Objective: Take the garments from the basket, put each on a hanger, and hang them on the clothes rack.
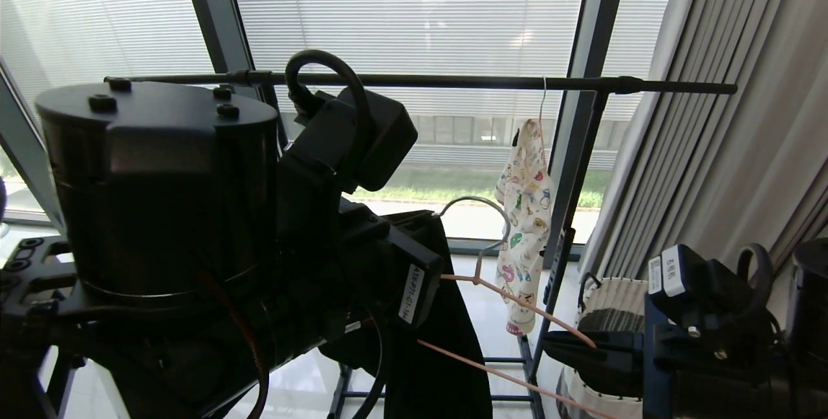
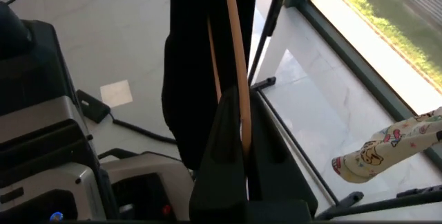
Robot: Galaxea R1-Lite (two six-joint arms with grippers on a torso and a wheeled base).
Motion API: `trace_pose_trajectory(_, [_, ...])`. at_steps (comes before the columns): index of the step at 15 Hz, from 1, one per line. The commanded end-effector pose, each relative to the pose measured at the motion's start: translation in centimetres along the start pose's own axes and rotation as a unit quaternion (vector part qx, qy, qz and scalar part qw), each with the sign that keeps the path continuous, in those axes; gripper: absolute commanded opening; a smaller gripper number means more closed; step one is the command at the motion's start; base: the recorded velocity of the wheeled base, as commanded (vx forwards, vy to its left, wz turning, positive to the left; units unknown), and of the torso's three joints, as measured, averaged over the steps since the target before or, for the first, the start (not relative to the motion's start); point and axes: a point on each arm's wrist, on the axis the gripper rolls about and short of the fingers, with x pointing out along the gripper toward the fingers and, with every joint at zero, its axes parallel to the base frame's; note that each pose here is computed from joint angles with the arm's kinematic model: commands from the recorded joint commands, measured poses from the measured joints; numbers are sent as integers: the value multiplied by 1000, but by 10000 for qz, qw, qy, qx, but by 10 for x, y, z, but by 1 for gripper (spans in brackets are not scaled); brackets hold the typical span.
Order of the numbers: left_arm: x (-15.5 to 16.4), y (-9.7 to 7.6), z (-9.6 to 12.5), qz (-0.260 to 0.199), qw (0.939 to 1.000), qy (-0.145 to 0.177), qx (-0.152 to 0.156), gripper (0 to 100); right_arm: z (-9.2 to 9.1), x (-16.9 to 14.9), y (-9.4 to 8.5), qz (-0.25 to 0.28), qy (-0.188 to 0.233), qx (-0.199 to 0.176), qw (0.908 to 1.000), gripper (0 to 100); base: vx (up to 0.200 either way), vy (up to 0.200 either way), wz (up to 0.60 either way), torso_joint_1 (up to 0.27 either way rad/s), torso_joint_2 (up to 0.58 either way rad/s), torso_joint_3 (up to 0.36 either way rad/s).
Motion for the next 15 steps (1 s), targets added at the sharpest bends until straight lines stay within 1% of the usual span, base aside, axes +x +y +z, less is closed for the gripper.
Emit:
trace_pose_trajectory(1, [-1,-3,2,-50,10000,-35,5,0,0,21,-3,74,126,82,9999,0,0,0,0,0,0,0])
trace_pose_trajectory(5, [2,-4,-1,-25,10000,25,9,0,5,39,-4,113,10,112,9999,0,0,0,0,0,0,0])
trace_pose_trajectory(7, [0,-3,0,0,10000,13,12,0,7,46,-7,-166,-5,126,9998,0,0,0,0,0,0,0])
trace_pose_trajectory(8, [0,-3,0,23,10000,8,23,0,9,49,-9,-324,-70,202,9992,0,0,0,0,0,0,0])
trace_pose_trajectory(9, [0,-2,1,100,9999,3,116,0,11,51,-10,-467,-196,346,9981,0,0,0,0,0,0,0])
trace_pose_trajectory(11, [2,4,-3,318,9980,84,541,0,16,52,-12,-818,-383,599,9941,0,0,0,0,0,0,0])
trace_pose_trajectory(12, [3,7,-3,382,9973,53,630,0,16,52,-13,-907,-394,662,9929,0,0,0,0,0,0,0])
trace_pose_trajectory(13, [8,10,-2,495,9968,-80,622,0,17,51,-13,-1020,-443,712,9912,0,0,0,0,0,0,0])
trace_pose_trajectory(15, [17,11,0,590,9964,-280,543,0,19,50,-13,-1128,-510,698,9899,0,0,0,0,0,0,0])
